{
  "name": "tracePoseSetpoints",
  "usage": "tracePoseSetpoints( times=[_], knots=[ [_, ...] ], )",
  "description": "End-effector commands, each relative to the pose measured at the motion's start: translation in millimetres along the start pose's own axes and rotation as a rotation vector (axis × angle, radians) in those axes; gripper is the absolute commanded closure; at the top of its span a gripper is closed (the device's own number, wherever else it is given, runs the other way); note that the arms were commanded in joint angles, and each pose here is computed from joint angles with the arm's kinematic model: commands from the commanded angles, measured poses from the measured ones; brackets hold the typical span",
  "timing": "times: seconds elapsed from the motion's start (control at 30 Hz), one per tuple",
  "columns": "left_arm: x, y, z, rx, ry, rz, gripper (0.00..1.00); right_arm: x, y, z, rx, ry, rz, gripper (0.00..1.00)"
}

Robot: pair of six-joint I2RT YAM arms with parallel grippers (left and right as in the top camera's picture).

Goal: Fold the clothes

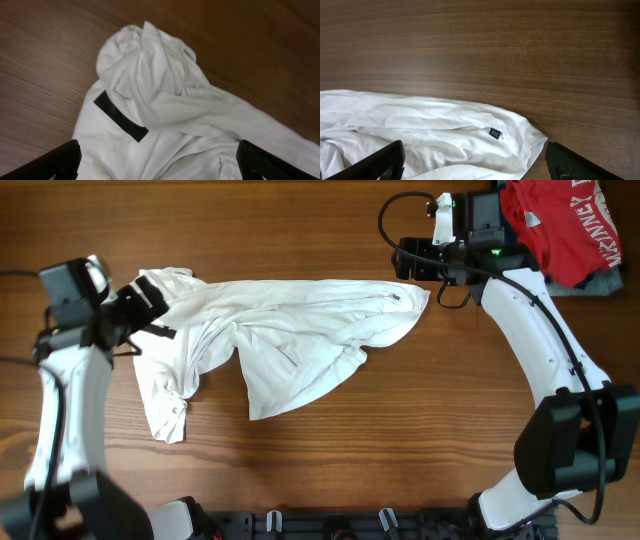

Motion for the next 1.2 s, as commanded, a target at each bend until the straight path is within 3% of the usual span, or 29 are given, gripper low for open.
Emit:
tracePoseSetpoints(
  times=[0.0, 0.37, 0.47, 0.6, 0.83, 0.87, 0.93, 0.97, 1.17],
  knots=[
    [-3.1, -39.2, -12.3, 0.077, -0.114, 0.010, 0.02, -4.8, -11.1, 1.6, 0.008, -0.003, -0.029, 0.10],
    [3.2, -82.5, -26.7, 0.143, -0.344, 0.021, 0.26, -4.8, -11.1, 1.7, 0.008, 0.002, -0.028, 0.10],
    [2.6, -85.0, -22.5, 0.119, -0.349, 0.020, 0.32, -4.8, -11.1, 1.7, 0.008, 0.002, -0.028, 0.09],
    [3.7, -92.1, -24.8, 0.127, -0.367, 0.019, 0.33, -4.8, -11.7, 2.0, 0.006, 0.003, -0.028, 0.09],
    [9.3, -111.0, -42.3, 0.199, -0.359, 0.021, 0.51, -5.0, -12.7, 1.8, 0.007, 0.004, -0.028, 0.09],
    [10.5, -111.2, -42.2, 0.200, -0.359, 0.030, 0.55, -5.2, -13.3, 1.8, 0.007, 0.004, -0.029, 0.09],
    [12.5, -110.8, -39.9, 0.191, -0.362, 0.050, 0.75, -5.5, -14.4, 1.4, 0.010, 0.004, -0.029, 0.09],
    [12.9, -109.6, -37.8, 0.182, -0.362, 0.058, 0.94, -5.7, -15.0, 1.2, 0.011, 0.003, -0.030, 0.09],
    [11.9, -85.0, -11.4, 0.086, -0.253, 0.116, 0.96, -5.8, -15.8, 0.9, 0.012, 0.002, -0.030, 0.09]
  ],
)
Point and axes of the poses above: each gripper's point midway between its finger pads, its own y axis back along the fingers, its own x axis along the line the jaws close on, z = x × y, the point moved 5 cm from there along y, back along the fingers, and after that the axes turned 9 degrees about -y, right-handed, at the moved point
